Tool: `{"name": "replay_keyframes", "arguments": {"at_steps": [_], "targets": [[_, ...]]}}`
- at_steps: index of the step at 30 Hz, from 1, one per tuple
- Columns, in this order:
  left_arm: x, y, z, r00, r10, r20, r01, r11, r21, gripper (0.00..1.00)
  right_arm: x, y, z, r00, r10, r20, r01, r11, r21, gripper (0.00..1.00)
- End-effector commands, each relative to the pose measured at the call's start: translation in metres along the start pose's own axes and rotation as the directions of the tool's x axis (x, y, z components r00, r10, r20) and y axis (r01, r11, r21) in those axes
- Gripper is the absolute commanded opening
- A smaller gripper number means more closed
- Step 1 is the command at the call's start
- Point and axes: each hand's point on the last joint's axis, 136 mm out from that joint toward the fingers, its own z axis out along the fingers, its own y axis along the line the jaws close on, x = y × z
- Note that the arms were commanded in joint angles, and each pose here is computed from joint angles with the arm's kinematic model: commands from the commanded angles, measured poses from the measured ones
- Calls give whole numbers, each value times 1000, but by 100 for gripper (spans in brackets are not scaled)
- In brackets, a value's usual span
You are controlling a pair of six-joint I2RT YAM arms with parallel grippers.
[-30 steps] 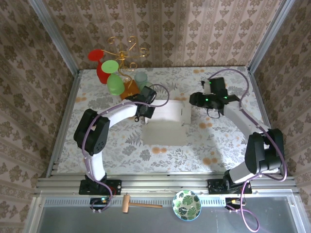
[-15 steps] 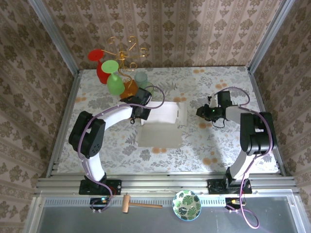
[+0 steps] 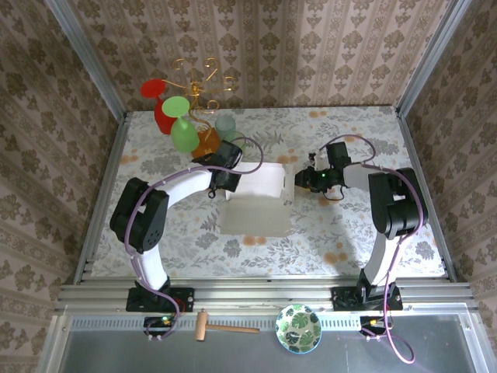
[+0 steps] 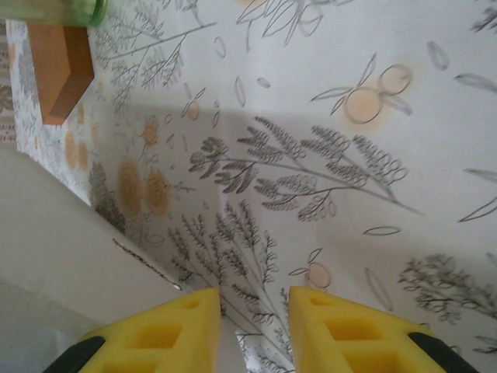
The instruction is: Fold the paper box
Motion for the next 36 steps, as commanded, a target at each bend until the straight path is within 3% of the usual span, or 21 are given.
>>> {"name": "replay_keyframes", "arguments": {"at_steps": [1, 16, 36], "targets": [[14, 3, 15, 998, 9, -61, -9, 1000, -7, 0, 6, 19, -10, 999, -47, 6, 47, 997, -57, 29], [14, 1, 16, 998, 9, -59, -10, 1000, -4, 0, 7, 48, -16, 993, -115, 18, 116, 984, -135, 29], [13, -1, 15, 998, 38, -54, -38, 999, 2, 0, -2, 50, 3, 978, -206, -34, 205, 978, -32, 34]]}}
